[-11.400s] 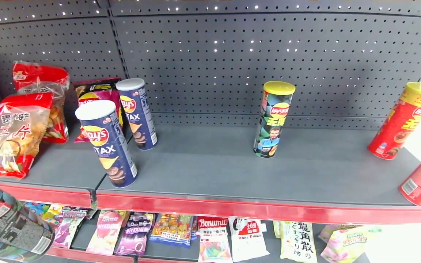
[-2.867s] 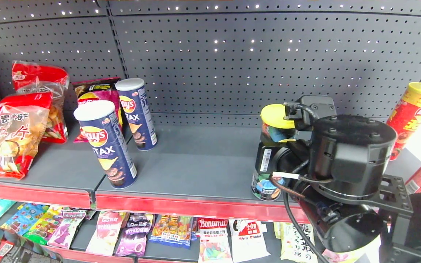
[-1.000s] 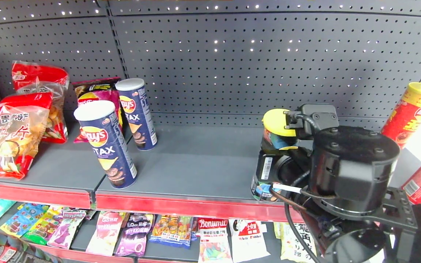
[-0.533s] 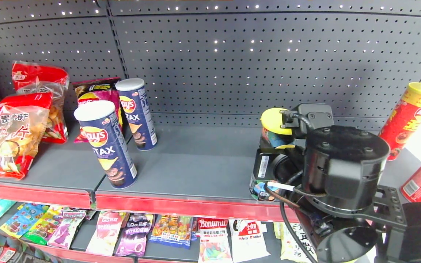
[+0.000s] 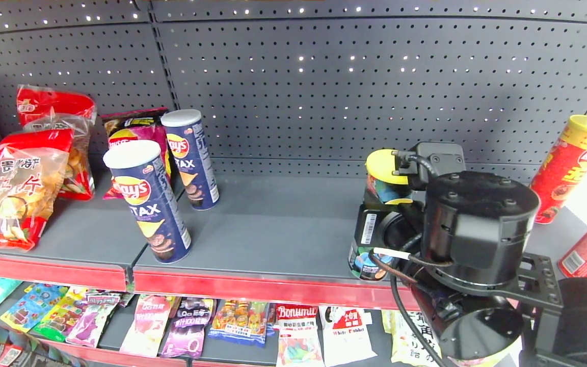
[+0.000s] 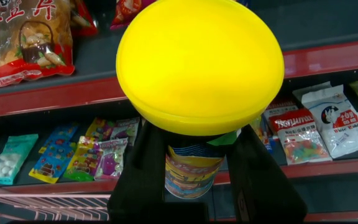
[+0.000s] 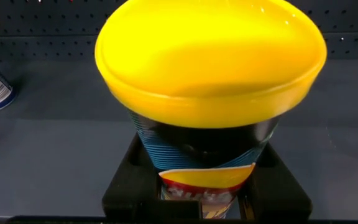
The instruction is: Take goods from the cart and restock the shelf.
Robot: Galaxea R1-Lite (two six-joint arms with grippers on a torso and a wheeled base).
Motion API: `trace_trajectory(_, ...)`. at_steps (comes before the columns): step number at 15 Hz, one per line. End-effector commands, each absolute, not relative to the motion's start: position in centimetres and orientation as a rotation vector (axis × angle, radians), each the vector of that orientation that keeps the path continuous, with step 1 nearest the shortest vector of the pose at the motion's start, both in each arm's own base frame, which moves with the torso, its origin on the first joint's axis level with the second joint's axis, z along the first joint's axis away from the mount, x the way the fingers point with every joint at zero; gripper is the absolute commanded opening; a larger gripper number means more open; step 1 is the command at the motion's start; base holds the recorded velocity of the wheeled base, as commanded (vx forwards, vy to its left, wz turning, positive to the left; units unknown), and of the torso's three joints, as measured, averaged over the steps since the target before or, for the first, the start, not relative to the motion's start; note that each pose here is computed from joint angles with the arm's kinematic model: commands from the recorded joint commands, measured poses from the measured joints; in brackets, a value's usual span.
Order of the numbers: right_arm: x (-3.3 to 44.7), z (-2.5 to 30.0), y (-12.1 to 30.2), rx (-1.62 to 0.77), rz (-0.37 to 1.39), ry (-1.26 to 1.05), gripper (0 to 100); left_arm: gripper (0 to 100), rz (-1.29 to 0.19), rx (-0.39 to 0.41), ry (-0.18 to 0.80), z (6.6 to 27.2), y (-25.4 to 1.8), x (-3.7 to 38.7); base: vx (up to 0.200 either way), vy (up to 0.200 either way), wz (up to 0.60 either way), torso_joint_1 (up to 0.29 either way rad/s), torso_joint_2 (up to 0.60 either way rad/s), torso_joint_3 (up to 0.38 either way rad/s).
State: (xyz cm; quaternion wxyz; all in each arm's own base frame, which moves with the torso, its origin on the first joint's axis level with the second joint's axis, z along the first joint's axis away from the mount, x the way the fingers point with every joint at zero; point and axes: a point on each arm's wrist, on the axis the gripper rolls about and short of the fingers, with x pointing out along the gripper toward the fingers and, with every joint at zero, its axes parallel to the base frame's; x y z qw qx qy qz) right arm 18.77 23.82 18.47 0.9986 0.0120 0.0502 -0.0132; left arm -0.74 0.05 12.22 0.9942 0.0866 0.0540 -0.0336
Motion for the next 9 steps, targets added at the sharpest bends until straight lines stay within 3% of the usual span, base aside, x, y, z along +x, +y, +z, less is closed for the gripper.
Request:
trace_trajectory(1,18.7,18.1,23.79,0.012,-0.026,0.108,0,0,-0.066,0.173,0.107,12.27,0.05,-0.74,0.0,0.0,0.0,0.0,0.0,0.0)
trace_trajectory(2,18.62,18.06,23.83,0.011,-0.023,0.109,0,0,-0.066,0.173,0.107,12.27,0.05,-0.74,0.0,0.0,0.0,0.0,0.0,0.0)
trace_trajectory(3,18.62,18.06,23.83,0.011,-0.023,0.109,100,0,-0.066,0.173,0.107,12.27,0.05,-0.74,0.0,0.0,0.0,0.0,0.0,0.0)
trace_trajectory(9,18.47,18.33,23.85,0.02,-0.02,0.104,100,0,-0.066,0.173,0.108,12.25,0.05,-0.74,0.0,0.0,0.0,0.0,0.0,0.0)
